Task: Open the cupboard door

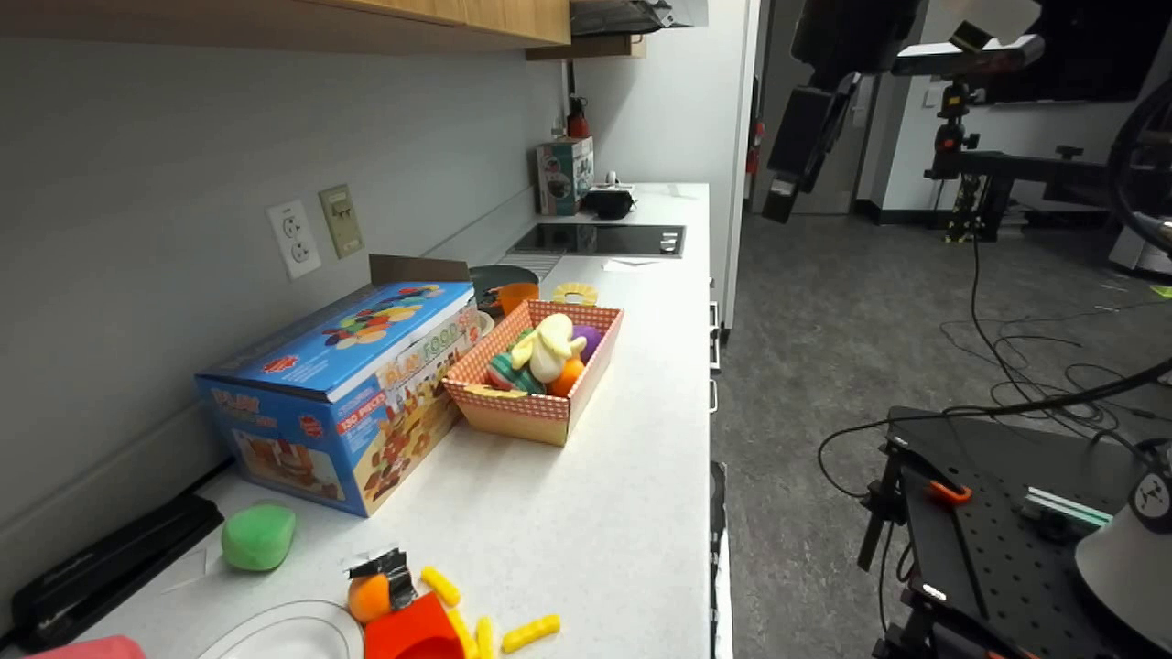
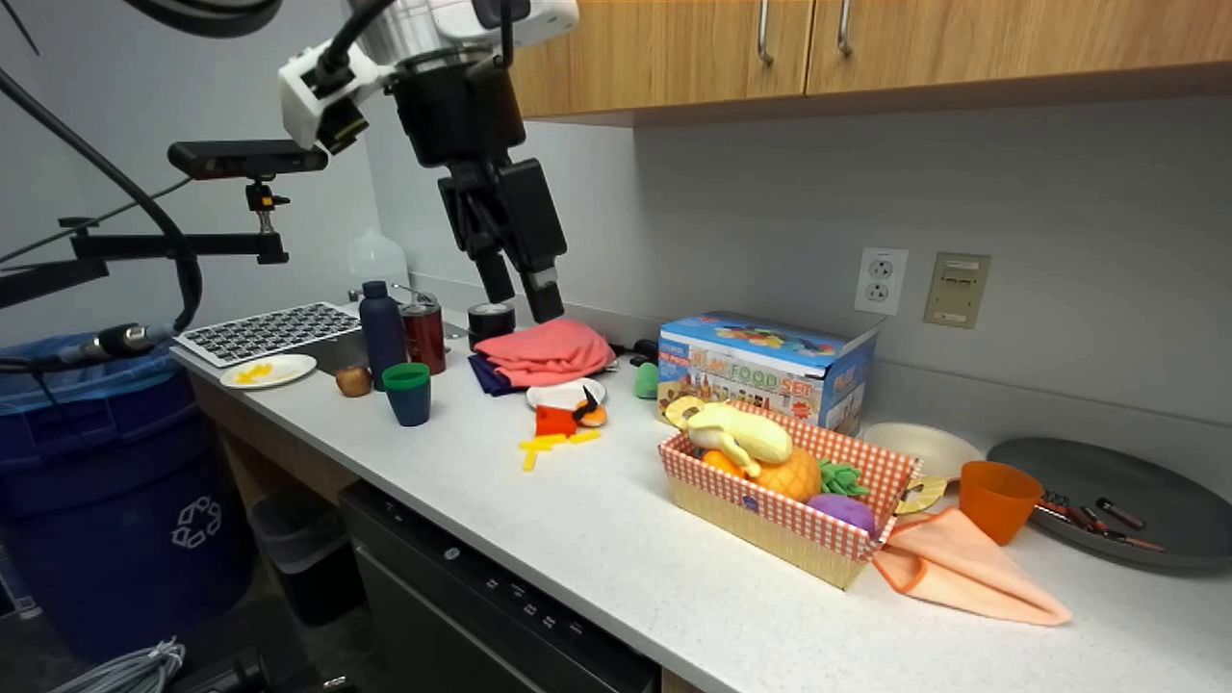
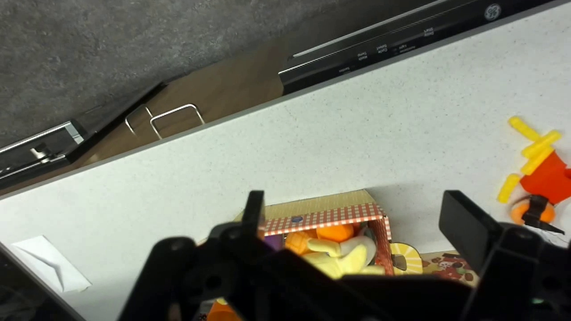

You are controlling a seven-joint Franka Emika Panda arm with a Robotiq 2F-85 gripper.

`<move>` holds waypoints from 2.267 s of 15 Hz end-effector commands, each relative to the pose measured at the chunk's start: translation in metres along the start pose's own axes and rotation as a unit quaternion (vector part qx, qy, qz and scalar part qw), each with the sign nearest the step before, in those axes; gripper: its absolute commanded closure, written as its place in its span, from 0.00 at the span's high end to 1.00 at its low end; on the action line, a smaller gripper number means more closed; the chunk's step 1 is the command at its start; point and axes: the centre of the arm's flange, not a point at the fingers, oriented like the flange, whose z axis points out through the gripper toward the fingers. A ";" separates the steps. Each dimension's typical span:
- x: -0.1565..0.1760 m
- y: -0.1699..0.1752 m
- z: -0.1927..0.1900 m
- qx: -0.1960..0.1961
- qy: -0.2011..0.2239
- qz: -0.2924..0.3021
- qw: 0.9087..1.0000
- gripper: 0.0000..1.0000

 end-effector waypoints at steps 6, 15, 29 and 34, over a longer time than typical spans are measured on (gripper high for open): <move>0.001 0.001 -0.016 0.010 0.014 -0.004 1.000 1.00; 0.010 0.003 -0.131 0.019 0.140 -0.003 0.990 1.00; 0.013 0.003 -0.127 0.018 0.139 0.005 0.990 1.00; 0.013 0.003 -0.127 0.018 0.139 0.005 0.990 1.00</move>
